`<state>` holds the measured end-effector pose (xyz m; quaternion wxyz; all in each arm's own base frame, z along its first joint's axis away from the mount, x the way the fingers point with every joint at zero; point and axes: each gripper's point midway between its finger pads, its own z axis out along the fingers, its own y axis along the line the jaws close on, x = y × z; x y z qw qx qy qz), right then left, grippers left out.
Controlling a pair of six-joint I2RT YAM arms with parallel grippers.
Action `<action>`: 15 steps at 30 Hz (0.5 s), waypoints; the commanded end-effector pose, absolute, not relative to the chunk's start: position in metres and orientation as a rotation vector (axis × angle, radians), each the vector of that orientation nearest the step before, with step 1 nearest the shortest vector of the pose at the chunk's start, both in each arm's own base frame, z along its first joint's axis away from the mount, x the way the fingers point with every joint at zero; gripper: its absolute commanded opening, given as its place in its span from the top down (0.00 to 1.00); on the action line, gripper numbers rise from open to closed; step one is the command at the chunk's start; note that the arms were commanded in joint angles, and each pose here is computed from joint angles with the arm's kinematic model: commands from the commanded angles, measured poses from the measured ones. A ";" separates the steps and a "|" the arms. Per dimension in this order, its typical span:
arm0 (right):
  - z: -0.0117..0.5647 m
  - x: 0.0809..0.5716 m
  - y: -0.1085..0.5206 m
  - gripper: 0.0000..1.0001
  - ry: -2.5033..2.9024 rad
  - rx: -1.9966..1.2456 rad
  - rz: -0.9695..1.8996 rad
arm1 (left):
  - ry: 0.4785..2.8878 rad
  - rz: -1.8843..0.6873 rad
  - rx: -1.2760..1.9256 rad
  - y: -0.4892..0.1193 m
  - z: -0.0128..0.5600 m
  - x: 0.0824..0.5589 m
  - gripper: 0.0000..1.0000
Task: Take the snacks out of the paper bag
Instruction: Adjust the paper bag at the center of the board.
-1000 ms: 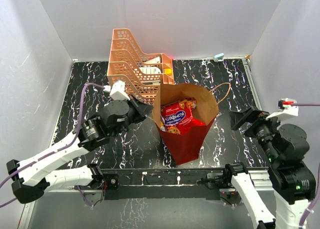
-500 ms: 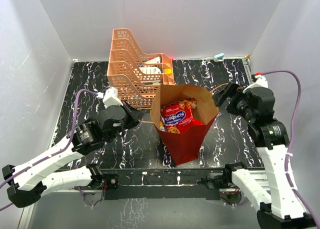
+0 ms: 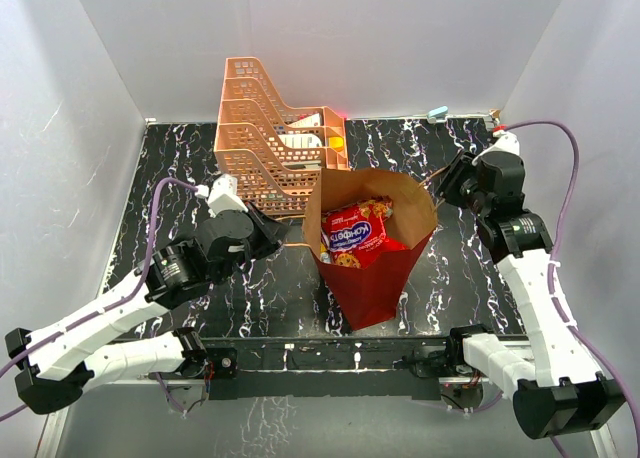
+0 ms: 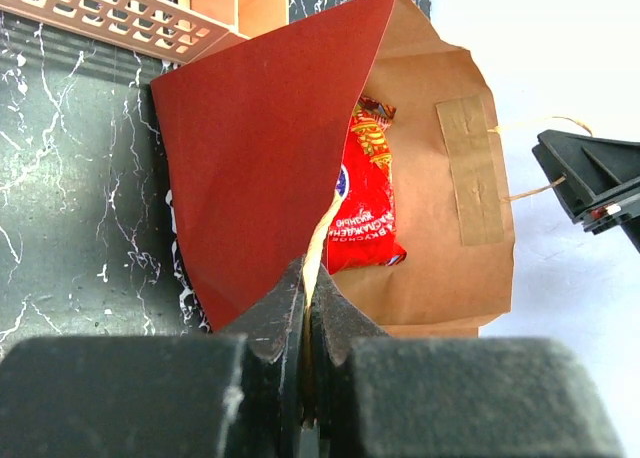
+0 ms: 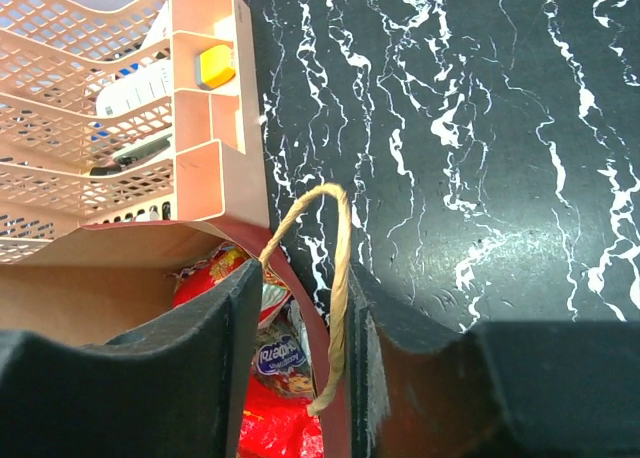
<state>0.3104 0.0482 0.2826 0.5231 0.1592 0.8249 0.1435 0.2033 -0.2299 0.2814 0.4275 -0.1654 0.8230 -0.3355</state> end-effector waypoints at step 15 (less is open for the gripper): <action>0.435 0.320 0.025 0.93 1.596 0.314 0.245 | 2.040 -0.993 -0.263 -0.267 0.328 0.201 0.92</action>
